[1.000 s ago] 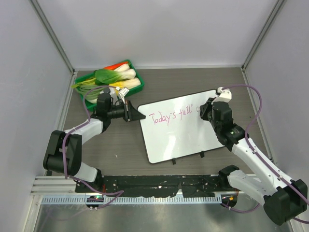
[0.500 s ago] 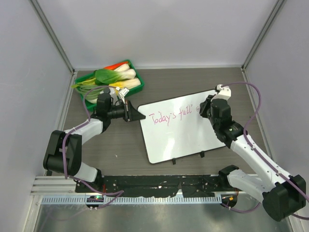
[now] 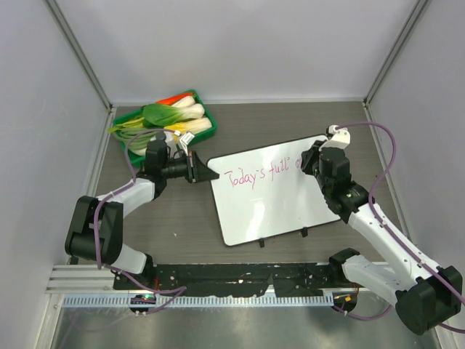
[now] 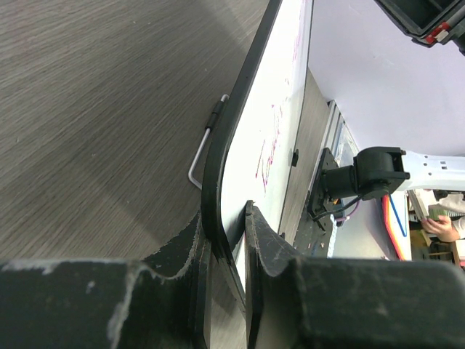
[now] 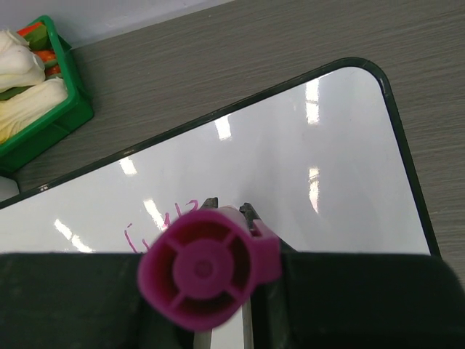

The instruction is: Write a sentence on the whiteboard

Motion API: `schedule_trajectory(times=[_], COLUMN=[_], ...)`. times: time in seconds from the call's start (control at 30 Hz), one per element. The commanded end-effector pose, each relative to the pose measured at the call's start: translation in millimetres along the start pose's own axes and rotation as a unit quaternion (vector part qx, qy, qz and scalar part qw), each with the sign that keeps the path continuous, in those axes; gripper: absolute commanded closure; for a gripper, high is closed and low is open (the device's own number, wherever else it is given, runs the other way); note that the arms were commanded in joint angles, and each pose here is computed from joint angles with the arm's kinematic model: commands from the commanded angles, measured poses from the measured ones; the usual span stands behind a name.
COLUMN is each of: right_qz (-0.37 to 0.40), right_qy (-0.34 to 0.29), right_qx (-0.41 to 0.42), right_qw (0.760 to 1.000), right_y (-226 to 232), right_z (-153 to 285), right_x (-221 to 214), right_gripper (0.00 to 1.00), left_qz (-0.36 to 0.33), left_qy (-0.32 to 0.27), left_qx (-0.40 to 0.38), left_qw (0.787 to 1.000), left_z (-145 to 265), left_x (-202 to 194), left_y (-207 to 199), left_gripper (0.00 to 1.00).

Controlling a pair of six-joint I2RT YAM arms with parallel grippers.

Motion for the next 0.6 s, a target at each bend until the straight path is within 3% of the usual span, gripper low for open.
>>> schedule_trajectory(times=[0.0, 0.57], right_qz=[-0.016, -0.019], right_qy=[-0.068, -0.066], right_qx=[-0.016, -0.03], right_qw=[0.997, 0.997], right_y=[-3, -7], right_z=[12, -6], right_x=[33, 44], right_gripper=[0.99, 0.99], left_qz=[-0.05, -0.05], left_qy=[0.015, 0.015], left_qx=[0.034, 0.035], left_qw=[0.998, 0.998], left_z=[-8, -7], left_x=[-12, -12], left_y=[13, 13], left_gripper=[1.0, 1.0])
Point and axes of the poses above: each gripper's point midway between its finger pads, its own z axis back along the fingers, its own y axis along the line the jaws close on, x = y × z, the point moved 10 cm from there along z, back along the fingers, and after that the axes turned 10 degrees about z, right-handed, at the moved point
